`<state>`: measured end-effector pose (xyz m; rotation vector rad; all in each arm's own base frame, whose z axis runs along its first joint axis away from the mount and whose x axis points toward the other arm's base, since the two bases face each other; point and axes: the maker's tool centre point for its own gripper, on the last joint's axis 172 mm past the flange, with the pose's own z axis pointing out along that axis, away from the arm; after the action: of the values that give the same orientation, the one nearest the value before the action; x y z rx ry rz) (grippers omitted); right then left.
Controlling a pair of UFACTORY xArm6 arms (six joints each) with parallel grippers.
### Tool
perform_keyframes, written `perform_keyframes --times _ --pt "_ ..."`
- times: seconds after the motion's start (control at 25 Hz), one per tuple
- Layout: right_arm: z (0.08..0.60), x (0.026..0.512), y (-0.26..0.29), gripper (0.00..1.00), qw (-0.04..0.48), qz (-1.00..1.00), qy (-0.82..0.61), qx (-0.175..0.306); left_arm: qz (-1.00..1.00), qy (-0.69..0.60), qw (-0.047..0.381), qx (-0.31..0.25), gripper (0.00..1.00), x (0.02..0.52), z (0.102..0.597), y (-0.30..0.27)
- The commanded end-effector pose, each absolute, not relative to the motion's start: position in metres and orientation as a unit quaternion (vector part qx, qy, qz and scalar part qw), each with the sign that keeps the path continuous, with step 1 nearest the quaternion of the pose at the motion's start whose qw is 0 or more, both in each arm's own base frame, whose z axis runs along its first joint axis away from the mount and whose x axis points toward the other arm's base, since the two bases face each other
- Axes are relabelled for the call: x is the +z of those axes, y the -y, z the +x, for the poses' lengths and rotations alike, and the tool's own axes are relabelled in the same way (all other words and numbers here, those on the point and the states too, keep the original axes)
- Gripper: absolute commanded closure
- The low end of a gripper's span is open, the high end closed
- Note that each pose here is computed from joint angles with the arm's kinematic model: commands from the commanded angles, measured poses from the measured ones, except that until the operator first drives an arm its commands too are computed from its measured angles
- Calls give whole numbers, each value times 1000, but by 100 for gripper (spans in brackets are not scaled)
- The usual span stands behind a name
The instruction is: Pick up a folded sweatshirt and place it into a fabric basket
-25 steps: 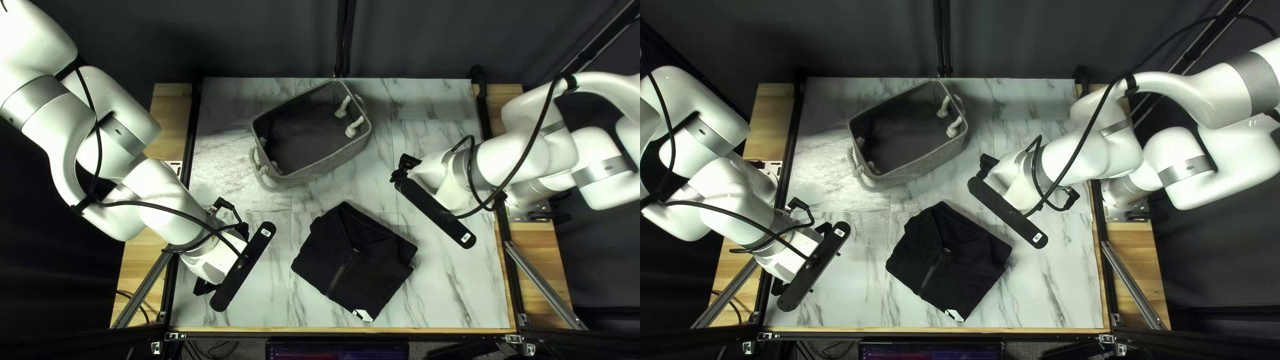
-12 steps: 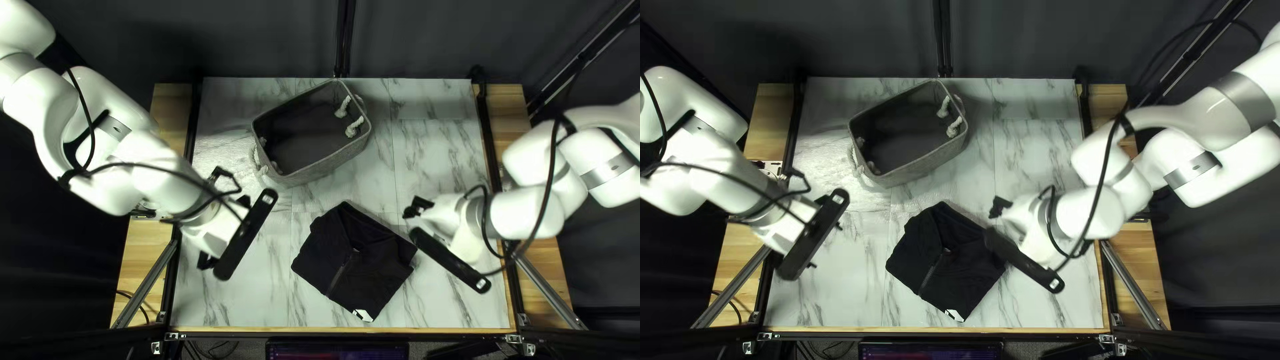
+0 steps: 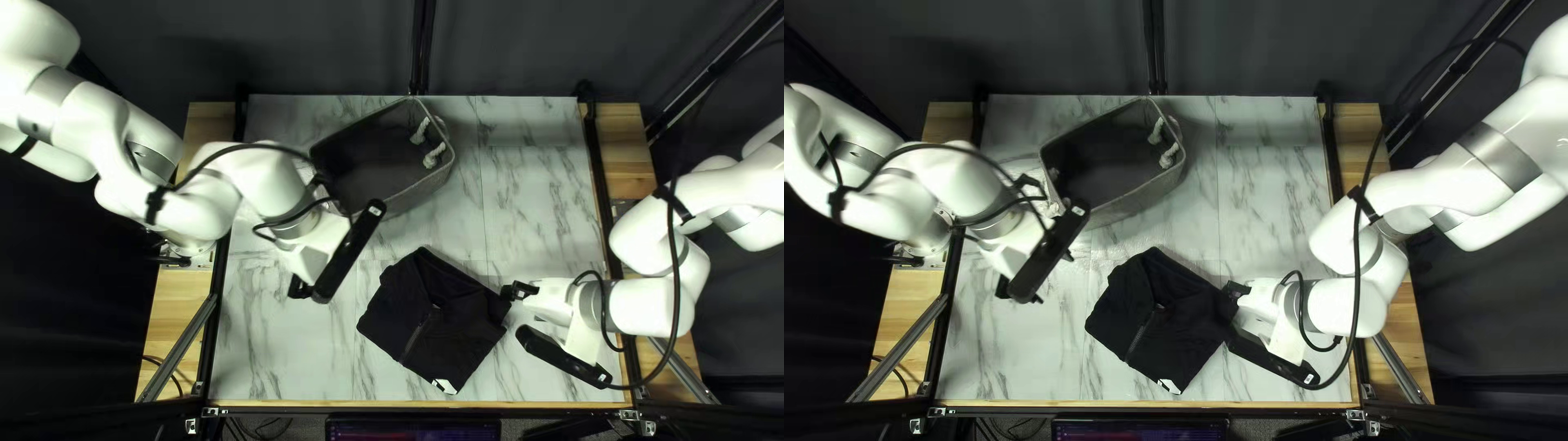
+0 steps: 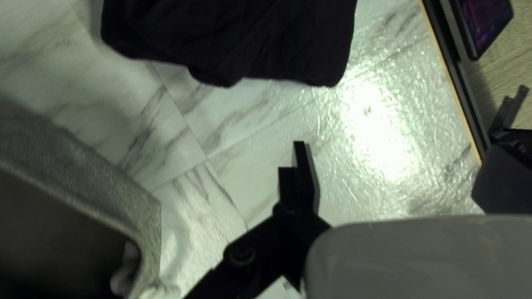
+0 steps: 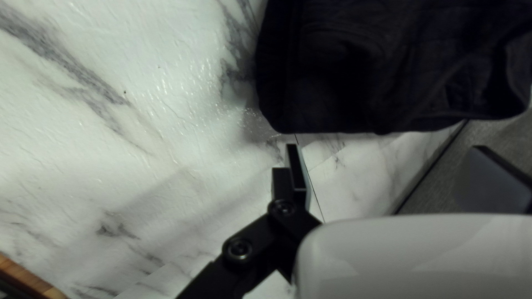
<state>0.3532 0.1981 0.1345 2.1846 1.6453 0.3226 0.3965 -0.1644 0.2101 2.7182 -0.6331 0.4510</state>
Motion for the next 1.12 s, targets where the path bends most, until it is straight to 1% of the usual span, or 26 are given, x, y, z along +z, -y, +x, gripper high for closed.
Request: perform_keyframes --times 0.04,0.36,0.52,0.64,0.84,1.12 --pt "355 134 -199 0 190 776 -591 113 949 223 157 157 0 210 398 165" --pt "352 132 -200 0 197 775 -590 114 950 219 160 157 0 208 396 164" --pt "357 109 -222 0 200 773 -592 111 950 201 182 155 0 191 410 156" --pt "362 95 -234 0 204 771 -594 106 949 190 198 157 0 188 427 145" --pt "363 87 -249 0 221 769 -593 91 946 168 222 168 0 171 450 136" --pt "362 81 -243 0 245 764 -590 85 945 159 230 168 0 163 461 125"
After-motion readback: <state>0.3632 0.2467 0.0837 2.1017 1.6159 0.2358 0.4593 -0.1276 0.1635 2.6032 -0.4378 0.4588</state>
